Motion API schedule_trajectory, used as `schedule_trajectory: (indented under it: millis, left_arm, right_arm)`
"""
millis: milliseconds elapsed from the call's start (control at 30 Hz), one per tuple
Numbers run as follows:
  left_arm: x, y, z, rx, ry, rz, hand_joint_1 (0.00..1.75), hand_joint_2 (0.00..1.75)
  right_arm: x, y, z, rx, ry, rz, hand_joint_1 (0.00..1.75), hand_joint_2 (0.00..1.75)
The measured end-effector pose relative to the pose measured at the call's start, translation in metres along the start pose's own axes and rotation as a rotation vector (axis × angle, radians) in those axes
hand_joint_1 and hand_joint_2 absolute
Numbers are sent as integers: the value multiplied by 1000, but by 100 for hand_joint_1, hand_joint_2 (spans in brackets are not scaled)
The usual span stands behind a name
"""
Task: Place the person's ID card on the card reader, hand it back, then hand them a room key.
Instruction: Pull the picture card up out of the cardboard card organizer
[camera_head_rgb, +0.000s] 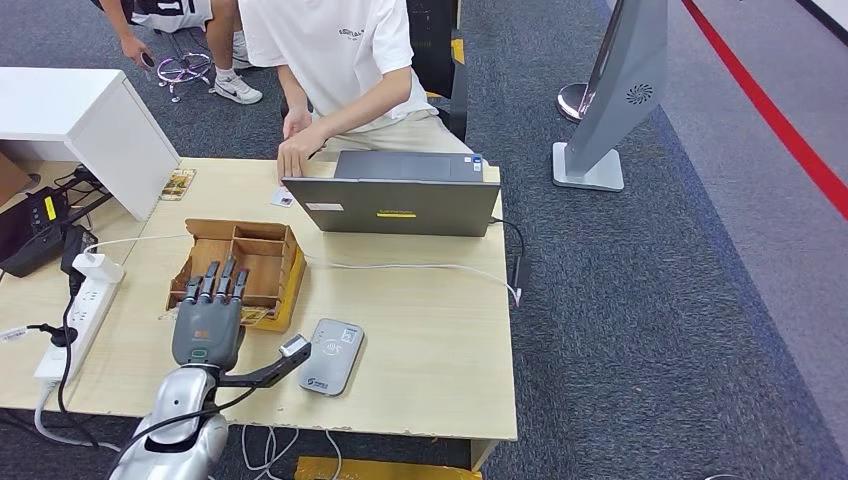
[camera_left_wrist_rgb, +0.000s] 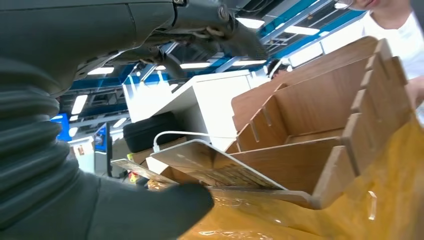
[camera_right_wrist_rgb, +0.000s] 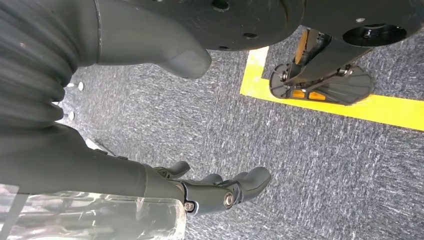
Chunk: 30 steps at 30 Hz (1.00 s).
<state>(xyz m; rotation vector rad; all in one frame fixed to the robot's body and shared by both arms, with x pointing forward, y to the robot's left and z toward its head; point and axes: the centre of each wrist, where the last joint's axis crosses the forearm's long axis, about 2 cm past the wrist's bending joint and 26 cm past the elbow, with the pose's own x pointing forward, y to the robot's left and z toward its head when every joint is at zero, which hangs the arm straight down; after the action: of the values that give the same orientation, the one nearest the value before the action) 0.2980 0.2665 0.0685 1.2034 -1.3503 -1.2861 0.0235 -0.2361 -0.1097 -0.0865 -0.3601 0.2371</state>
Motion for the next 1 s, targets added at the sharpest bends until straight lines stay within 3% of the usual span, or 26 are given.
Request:
schedule_trajectory:
  millis: [767,1000]
  left_arm:
    - [-1,-2,4,-19,-16,55,175,175]
    - [4,22,2,49,-5,97,175,175]
  right_arm:
    - [1,1,0,1,-7,-12,0,175]
    - [9,14,1,10,37,-79,0,175]
